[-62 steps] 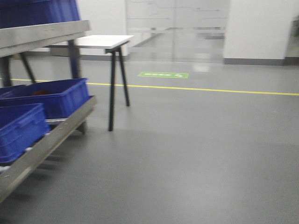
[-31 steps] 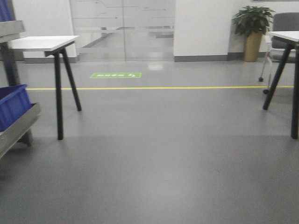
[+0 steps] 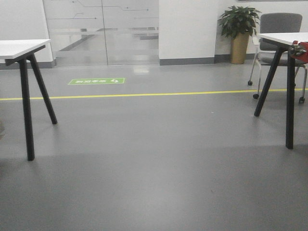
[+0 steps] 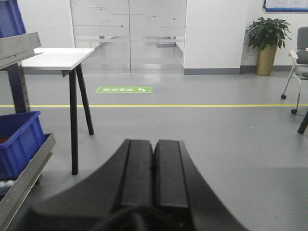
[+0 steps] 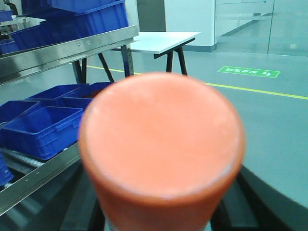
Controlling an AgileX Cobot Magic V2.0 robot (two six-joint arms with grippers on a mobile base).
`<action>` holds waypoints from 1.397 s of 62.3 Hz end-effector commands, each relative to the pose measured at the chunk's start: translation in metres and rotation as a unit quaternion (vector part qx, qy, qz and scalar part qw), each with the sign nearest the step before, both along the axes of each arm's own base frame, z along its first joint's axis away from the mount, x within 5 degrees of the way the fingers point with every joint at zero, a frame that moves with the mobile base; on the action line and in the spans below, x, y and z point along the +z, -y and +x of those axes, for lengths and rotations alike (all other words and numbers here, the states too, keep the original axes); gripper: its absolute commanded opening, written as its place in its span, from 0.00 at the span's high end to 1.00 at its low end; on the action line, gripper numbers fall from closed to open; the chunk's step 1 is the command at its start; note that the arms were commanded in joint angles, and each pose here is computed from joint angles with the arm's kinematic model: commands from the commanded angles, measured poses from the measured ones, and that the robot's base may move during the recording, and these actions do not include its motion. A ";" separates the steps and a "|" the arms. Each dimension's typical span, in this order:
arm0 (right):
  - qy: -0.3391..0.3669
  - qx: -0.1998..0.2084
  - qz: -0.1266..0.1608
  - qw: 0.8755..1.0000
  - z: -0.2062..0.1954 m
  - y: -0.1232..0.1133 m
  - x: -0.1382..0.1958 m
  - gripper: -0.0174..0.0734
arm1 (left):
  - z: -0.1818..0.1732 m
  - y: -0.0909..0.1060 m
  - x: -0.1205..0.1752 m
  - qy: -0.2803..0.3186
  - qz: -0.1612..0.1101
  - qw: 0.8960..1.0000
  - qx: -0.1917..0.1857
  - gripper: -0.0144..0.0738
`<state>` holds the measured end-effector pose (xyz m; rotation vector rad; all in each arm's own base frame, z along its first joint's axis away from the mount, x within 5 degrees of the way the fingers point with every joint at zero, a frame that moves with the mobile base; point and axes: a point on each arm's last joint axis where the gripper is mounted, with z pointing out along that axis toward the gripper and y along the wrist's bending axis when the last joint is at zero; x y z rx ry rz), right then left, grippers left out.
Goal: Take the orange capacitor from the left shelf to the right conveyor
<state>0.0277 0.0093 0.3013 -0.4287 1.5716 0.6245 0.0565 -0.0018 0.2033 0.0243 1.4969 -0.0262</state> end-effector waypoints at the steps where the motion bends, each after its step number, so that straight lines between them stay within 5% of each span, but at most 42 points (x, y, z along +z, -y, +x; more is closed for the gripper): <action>1: 0.047 0.005 0.020 0.999 -0.002 0.000 0.015 0.74 | 0.000 0.000 0.010 0.041 -0.008 0.999 -0.004 0.96; 87: 0.046 0.005 0.020 0.999 -0.002 0.000 0.015 0.74 | 0.000 0.000 0.010 0.041 -0.004 0.999 -0.004 0.96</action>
